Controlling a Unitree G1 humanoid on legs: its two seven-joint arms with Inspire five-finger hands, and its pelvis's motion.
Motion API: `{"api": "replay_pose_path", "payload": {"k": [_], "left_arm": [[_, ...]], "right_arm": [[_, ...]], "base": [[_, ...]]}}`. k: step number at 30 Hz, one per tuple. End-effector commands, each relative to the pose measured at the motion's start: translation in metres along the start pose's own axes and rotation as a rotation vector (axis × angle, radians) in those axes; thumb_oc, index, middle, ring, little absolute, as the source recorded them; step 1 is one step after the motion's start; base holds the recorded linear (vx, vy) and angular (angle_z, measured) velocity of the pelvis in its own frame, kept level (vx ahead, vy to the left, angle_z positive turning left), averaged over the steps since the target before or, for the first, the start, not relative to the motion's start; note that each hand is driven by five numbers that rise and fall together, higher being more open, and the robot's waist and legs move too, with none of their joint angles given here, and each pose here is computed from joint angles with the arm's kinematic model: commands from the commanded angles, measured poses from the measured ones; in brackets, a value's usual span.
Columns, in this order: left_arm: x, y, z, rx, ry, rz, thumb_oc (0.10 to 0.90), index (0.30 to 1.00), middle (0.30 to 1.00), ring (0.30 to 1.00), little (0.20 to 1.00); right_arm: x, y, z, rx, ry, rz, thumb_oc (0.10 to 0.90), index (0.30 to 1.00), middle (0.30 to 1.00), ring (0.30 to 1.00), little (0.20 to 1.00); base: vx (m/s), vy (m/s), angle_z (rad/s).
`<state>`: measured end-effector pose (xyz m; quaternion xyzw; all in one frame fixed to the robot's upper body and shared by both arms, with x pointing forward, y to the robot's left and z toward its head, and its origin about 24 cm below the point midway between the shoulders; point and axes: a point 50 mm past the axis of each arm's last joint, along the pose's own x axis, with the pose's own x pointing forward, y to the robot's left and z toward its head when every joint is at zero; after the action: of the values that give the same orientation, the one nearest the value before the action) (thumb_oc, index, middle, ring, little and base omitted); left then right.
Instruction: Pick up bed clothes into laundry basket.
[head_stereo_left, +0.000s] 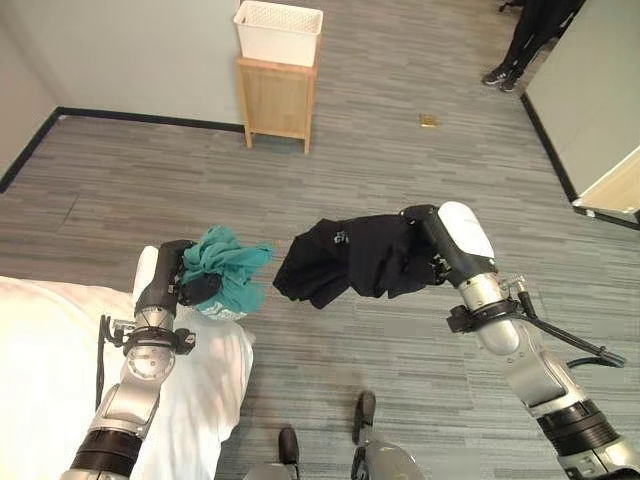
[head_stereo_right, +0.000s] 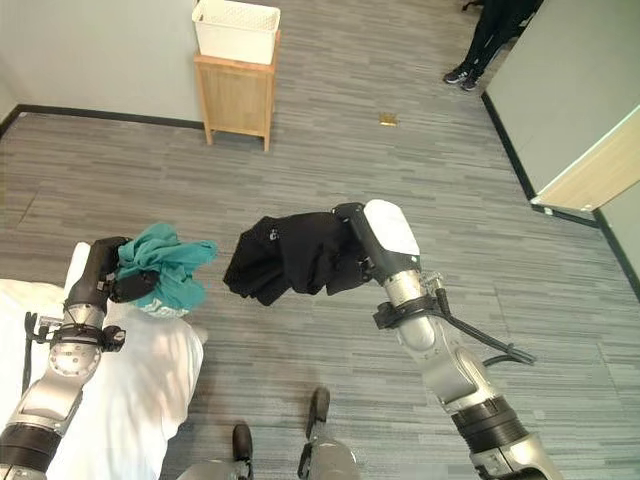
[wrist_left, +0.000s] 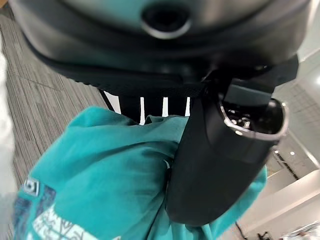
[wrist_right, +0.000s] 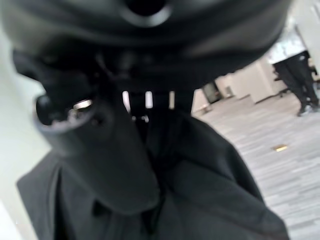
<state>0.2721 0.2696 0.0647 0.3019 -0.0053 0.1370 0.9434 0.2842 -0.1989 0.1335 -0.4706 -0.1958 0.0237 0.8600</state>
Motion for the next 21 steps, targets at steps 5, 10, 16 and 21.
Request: {"api": "replay_pose_path", "payload": {"k": [5, 10, 16, 21], "left_arm": [[0.005, 0.014, 0.046, 0.01, -0.277, 0.043, 0.4, 0.3, 0.3, 0.3, 0.3], [-0.007, 0.0, 0.032, -0.073, -0.209, 0.018, 0.4, 0.3, 0.3, 0.3, 0.3], [-0.01, -0.001, 0.037, -0.097, -0.234, 0.027, 0.4, 0.3, 0.3, 0.3, 0.3], [-0.016, 0.0, 0.033, -0.124, -0.22, 0.05, 0.4, 0.3, 0.3, 0.3, 0.3]], "right_arm": [[0.003, -0.054, 0.007, -0.098, -0.077, -0.248, 0.4, 0.3, 0.3, 0.3, 0.3], [0.008, -0.058, 0.009, -0.111, -0.094, -0.245, 0.4, 0.3, 0.3, 0.3, 0.3], [0.018, -0.068, 0.02, -0.12, -0.152, -0.259, 0.4, 0.3, 0.3, 0.3, 0.3], [0.019, -0.072, 0.012, -0.153, -0.131, -0.245, 0.4, 0.3, 0.3, 0.3, 0.3]], "base": [[0.65, -0.189, 0.64], [0.45, -0.279, 0.3], [0.31, -0.129, -0.37], [0.38, 0.075, -0.25]]}}
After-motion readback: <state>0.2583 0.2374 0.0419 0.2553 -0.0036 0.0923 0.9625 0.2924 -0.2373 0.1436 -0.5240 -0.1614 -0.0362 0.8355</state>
